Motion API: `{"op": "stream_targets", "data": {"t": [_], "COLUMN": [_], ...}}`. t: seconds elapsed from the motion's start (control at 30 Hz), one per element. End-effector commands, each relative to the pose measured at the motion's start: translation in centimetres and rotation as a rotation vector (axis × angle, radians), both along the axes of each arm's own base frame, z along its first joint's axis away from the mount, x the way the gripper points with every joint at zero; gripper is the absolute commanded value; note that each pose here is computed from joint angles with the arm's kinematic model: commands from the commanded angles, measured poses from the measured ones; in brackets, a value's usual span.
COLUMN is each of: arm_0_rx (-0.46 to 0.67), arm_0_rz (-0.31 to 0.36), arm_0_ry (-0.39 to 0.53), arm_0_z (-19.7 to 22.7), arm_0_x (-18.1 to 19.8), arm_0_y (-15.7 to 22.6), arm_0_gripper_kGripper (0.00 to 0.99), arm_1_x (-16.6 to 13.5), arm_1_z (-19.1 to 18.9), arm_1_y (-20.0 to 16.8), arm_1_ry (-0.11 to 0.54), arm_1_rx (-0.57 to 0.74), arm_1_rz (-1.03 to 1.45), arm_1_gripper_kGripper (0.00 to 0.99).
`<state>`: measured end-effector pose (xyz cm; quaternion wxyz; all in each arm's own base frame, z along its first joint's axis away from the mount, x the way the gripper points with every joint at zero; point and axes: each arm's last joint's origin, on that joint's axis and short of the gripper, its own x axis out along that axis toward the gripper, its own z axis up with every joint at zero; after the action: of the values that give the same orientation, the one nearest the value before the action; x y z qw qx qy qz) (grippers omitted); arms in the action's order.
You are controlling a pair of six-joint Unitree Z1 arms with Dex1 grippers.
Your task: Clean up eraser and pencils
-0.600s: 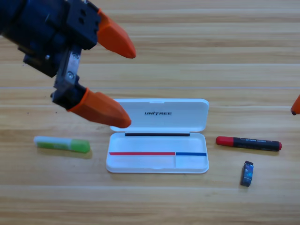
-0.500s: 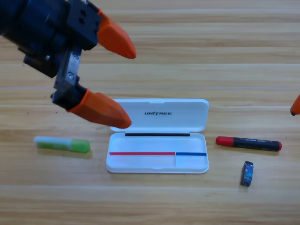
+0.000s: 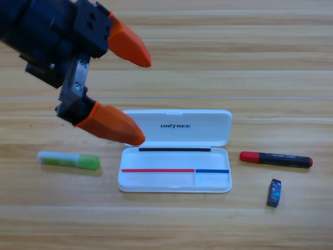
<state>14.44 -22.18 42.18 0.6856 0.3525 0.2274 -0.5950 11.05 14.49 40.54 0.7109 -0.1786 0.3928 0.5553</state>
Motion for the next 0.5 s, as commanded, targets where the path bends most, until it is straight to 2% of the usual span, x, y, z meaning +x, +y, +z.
{"op": "stream_targets", "data": {"t": [0.03, 0.17, 0.3, 0.37, 0.43, 0.5], "arm_0_rx": [0.05, 0.057, 0.083, 0.122, 0.17, 0.244], "arm_0_rz": [-0.022, -0.021, 0.001, 0.037, 0.057, 0.102], "arm_0_ry": [0.016, 0.019, -0.022, -0.073, -0.142, -0.228], "arm_0_z": [-1.1, -1.3, -1.4, -1.4, -1.2, -1.3], "arm_0_x": [-0.1, -0.1, 0.1, 0.4, 0.7, 1.2], "arm_0_y": [-0.8, -0.8, -0.7, -0.5, -0.1, 0.5], "arm_0_gripper_kGripper": [0.989, 0.989, 0.988, 0.986, 0.986, 0.986], "arm_1_x": [4.0, 7.0, 10.4, 11.7, 13.2, 14.4], "arm_1_z": [-2.7, -5.8, -9.2, -11.1, -12.8, -14.3], "arm_1_y": [1.6, 4.1, 6.7, 7.6, 8.3, 9.2], "arm_1_ry": [0.157, 0.288, 0.343, 0.343, 0.293, 0.287], "arm_1_rx": [-0.158, -0.268, -0.394, -0.461, -0.538, -0.58], "arm_1_rz": [-0.304, -0.486, -0.648, -0.692, -0.786, -0.826], "arm_1_gripper_kGripper": [0.982, 0.979, 0.979, 0.979, 0.98, 0.98]}}
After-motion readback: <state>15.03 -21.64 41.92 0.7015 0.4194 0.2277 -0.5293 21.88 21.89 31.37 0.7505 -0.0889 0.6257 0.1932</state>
